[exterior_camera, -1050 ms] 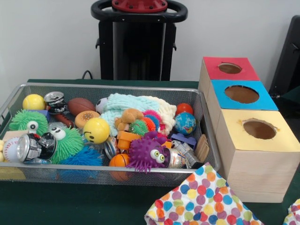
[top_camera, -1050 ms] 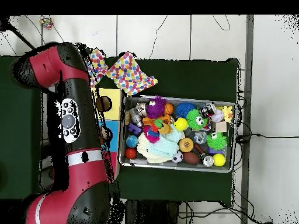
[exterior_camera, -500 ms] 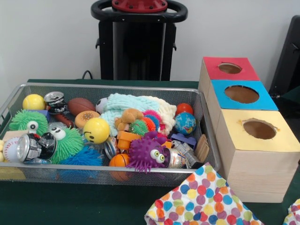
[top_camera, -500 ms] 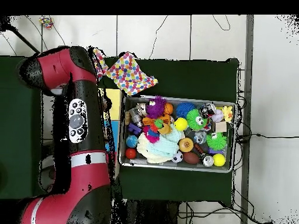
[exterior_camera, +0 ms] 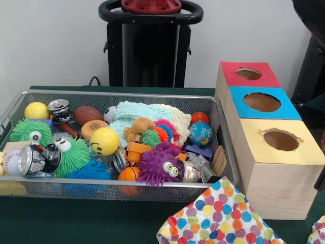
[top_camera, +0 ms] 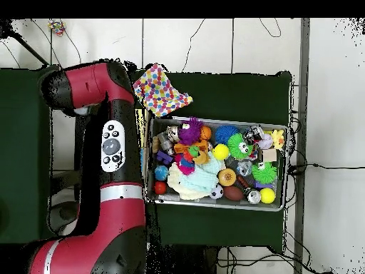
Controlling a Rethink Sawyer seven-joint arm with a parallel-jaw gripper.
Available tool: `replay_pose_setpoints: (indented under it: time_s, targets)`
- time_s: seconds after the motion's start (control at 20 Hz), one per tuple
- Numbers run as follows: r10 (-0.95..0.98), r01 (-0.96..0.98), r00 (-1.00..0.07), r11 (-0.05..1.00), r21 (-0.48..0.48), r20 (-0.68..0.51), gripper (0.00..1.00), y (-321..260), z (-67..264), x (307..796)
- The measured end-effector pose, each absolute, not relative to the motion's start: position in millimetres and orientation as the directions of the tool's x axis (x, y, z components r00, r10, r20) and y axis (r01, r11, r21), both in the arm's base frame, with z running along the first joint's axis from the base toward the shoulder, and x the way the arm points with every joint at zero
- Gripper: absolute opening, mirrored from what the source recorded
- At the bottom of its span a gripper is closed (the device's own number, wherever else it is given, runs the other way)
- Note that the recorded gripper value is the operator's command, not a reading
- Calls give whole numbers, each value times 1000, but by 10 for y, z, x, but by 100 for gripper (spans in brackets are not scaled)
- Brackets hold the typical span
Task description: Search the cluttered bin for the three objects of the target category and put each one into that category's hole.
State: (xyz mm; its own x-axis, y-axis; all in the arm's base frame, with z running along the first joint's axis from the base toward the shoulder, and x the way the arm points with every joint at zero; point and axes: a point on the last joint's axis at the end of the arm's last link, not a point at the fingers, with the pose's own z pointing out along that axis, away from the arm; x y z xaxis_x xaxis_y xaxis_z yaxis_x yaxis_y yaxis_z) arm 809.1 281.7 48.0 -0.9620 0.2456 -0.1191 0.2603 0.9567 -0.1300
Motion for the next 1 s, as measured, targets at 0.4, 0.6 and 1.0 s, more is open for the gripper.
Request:
replay_pose_setpoints:
  time_s: [0.4, 0.6, 1.0]
  targets:
    - [280, 289, -955, 952, -96, -98, 100, 2678, 446, 8067]
    - [295, 303, -951, 949, -85, -90, 100, 2602, 450, 8057]
    - [318, 322, -945, 945, -48, -81, 100, 2525, 463, 8108]
